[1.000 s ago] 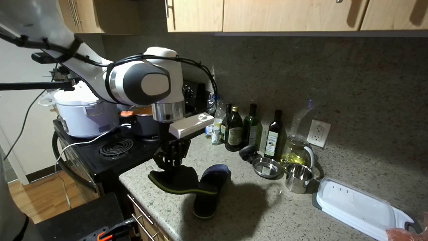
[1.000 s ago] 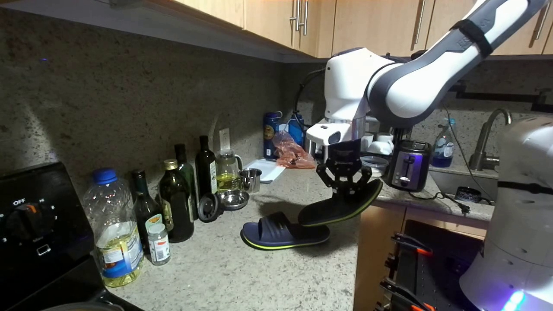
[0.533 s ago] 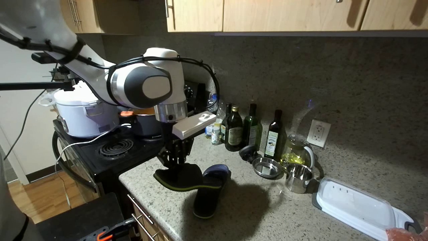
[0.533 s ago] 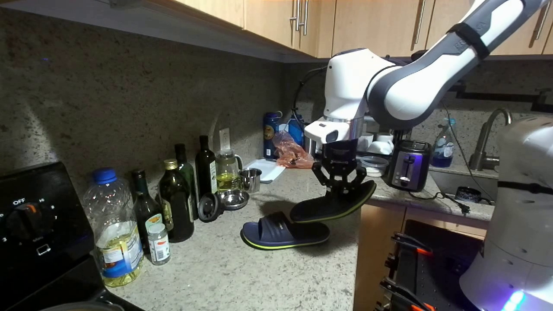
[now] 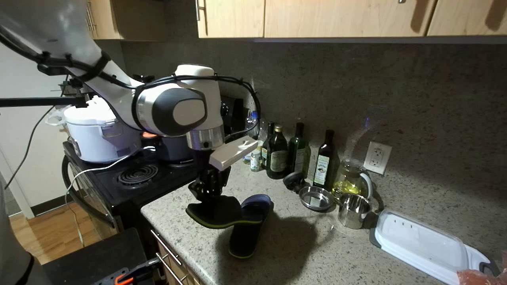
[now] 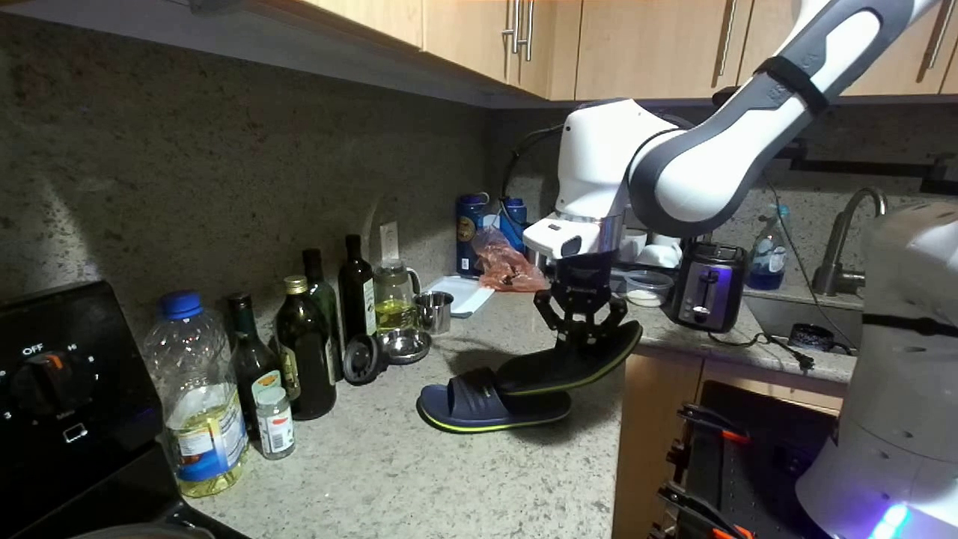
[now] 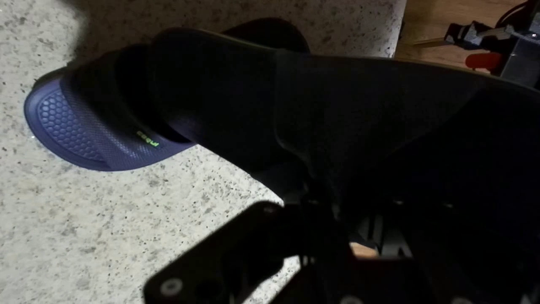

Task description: Fold the slippers together

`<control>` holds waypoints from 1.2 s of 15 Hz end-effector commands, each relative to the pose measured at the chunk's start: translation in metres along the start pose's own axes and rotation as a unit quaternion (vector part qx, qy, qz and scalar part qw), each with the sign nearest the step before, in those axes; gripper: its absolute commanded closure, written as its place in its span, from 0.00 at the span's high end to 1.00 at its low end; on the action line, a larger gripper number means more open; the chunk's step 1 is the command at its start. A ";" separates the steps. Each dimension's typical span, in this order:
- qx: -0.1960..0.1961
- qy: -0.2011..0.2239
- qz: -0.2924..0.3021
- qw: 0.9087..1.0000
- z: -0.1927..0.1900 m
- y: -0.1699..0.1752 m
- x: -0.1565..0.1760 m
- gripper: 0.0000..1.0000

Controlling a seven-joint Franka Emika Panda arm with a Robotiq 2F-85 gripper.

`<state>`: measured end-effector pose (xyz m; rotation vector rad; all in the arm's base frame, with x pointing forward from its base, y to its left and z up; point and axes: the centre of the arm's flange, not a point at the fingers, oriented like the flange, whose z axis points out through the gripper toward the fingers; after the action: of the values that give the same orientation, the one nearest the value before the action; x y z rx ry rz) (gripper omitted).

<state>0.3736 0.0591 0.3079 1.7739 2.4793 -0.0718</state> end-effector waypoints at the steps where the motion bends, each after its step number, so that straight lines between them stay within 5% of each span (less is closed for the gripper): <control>1: -0.022 0.016 -0.021 0.999 0.004 0.008 -0.002 0.04; 18: -0.048 0.065 -0.029 0.996 0.056 0.007 -0.005 0.04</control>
<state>0.3845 0.0535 0.2656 1.7367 2.5967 0.0827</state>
